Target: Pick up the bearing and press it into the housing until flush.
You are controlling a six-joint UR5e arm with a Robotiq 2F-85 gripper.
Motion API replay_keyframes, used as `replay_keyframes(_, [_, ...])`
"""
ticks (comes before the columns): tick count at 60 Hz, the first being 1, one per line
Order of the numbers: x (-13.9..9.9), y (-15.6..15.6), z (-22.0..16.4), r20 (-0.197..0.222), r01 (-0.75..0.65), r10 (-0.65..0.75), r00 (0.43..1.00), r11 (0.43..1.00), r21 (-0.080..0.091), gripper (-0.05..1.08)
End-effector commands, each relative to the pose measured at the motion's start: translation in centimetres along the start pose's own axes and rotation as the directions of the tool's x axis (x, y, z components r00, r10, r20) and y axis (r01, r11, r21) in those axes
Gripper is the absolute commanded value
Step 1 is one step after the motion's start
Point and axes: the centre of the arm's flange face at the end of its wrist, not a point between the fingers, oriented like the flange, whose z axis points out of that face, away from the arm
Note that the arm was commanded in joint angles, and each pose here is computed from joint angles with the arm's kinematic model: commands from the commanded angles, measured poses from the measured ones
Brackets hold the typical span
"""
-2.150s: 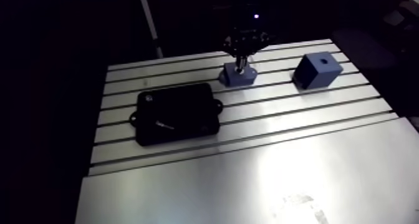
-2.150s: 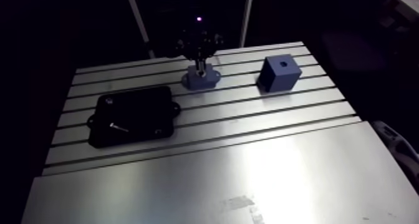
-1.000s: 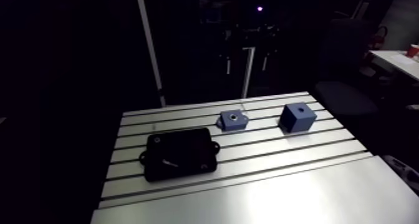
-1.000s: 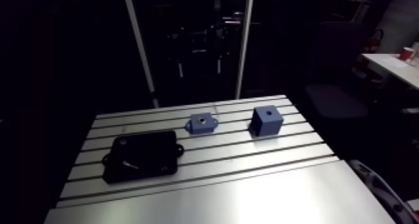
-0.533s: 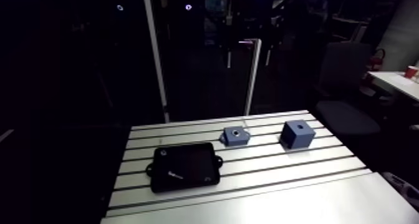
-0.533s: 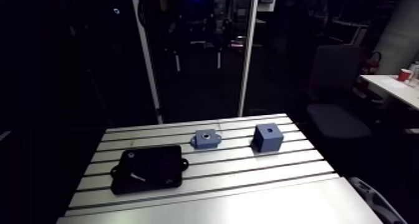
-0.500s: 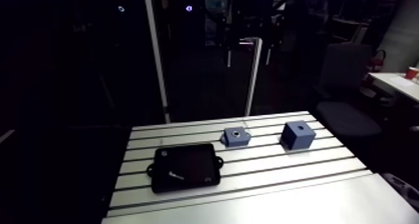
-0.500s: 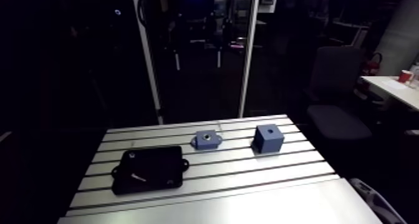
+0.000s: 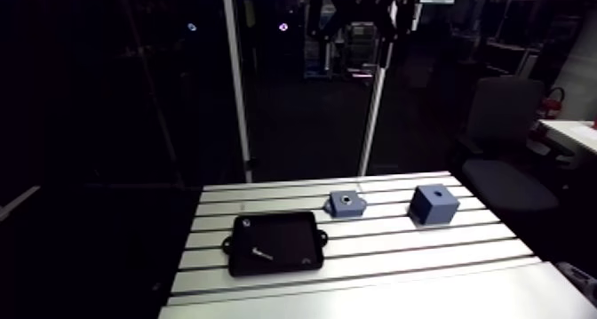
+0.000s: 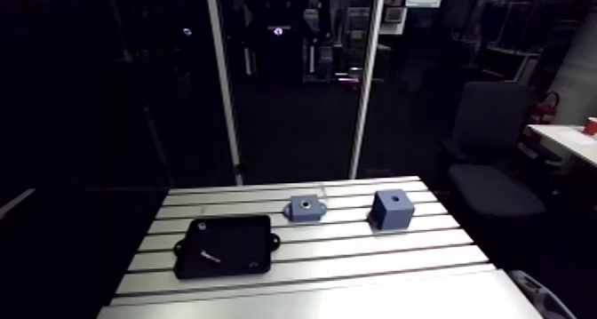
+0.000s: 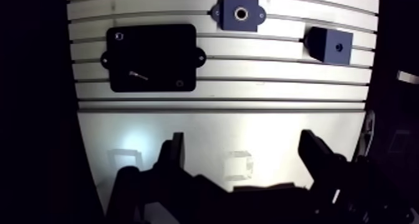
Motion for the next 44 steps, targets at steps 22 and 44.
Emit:
replay_keyframes(22, [0.0, -0.04, -0.13, 0.001, -0.012, 0.012, 1.0, 1.0, -0.003, 0.0])
replay_keyframes(44, [-0.11, -0.26, 0.03, 0.006, -0.007, 0.007, 1.0, 1.0, -0.006, 0.0])
